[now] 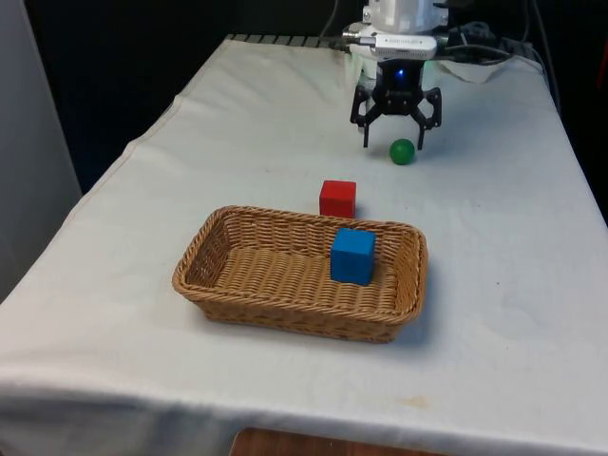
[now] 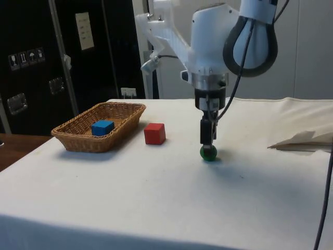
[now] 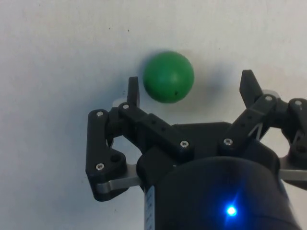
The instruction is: Place all non-red objects into the basket.
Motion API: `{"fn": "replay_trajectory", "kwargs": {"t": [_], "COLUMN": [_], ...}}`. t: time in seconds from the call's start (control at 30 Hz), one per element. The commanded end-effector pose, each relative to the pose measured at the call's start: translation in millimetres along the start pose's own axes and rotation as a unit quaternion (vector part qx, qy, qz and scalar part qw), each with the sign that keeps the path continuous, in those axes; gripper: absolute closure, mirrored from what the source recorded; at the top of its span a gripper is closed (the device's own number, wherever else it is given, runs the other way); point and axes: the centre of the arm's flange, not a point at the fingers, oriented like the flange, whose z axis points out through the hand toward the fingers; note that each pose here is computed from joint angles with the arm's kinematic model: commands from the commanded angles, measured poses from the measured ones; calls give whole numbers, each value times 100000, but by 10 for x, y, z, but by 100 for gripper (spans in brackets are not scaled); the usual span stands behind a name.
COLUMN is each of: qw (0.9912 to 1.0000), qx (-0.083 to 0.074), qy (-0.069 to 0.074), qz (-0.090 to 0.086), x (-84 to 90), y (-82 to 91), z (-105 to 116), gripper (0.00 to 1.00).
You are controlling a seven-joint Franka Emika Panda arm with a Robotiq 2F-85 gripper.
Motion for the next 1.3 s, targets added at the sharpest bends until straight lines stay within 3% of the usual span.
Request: {"fn": "replay_trajectory", "kwargs": {"t": [0.0,0.07,0.1,0.33,0.37,0.4,0.47,0.5,0.53,0.67,0.7,0.73,0.83,1.0,1.03,1.07,1.27], "qw": [99995,100000,99996,99993,99997,99992,99992,99992,99992,99992,99996,99992,99991,99992,99996,99992,99976], "qx": [749,-138,573,394,-619,393,390,406,405,417,-617,417,417,260,-616,226,531], "qy": [654,19,668,1079,536,1179,1178,1227,1177,1227,587,1227,1275,1185,636,1185,1816], "qz": [138,-29,115,88,-95,89,88,90,140,91,-46,91,191,235,53,337,1102], "x": [-14,-1,-22,-32,-13,-29,-30,-29,-34,-33,-13,-33,-32,-27,-12,-27,-45], "y": [-62,-1,-64,-77,-2,-77,-77,-80,-80,-84,-5,-84,-79,-49,-1,-35,28], "z": [-25,30,18,75,133,73,76,75,77,76,135,76,75,57,134,47,-108], "gripper": [0,0,0,0,3,3,20,37,60,100,100,100,100,100,100,100,100]}}
